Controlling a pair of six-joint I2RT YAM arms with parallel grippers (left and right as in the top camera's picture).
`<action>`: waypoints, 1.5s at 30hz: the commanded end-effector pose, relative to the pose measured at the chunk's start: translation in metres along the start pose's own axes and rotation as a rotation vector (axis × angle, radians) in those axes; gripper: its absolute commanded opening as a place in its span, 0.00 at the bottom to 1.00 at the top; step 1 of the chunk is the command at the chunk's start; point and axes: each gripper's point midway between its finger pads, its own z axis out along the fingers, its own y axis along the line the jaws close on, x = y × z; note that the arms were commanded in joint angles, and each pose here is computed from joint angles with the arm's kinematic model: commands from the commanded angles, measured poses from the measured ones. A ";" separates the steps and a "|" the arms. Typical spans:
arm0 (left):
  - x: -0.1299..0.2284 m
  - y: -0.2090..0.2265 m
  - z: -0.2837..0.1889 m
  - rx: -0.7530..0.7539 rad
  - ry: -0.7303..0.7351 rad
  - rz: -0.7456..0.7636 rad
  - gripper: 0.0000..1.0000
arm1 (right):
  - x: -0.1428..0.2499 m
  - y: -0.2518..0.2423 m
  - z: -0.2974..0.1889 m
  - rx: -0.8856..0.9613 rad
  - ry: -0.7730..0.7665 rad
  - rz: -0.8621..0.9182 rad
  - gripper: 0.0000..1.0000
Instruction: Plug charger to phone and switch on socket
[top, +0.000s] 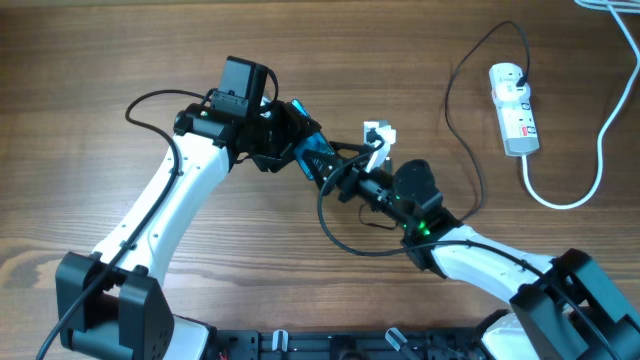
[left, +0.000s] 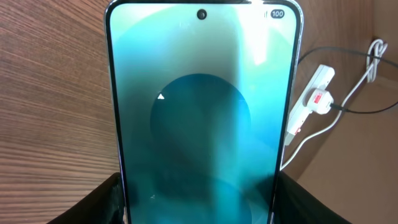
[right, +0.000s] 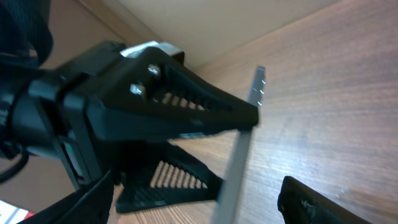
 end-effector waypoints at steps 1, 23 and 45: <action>0.000 -0.014 -0.012 0.043 -0.020 -0.018 0.35 | -0.013 -0.005 0.006 0.067 -0.074 0.006 0.83; 0.016 -0.026 -0.006 0.067 0.013 -0.026 0.34 | 0.004 -0.018 0.009 0.121 -0.026 0.033 0.41; 0.016 -0.026 -0.006 0.067 0.012 -0.023 0.35 | 0.010 0.001 0.011 0.024 0.020 0.095 0.07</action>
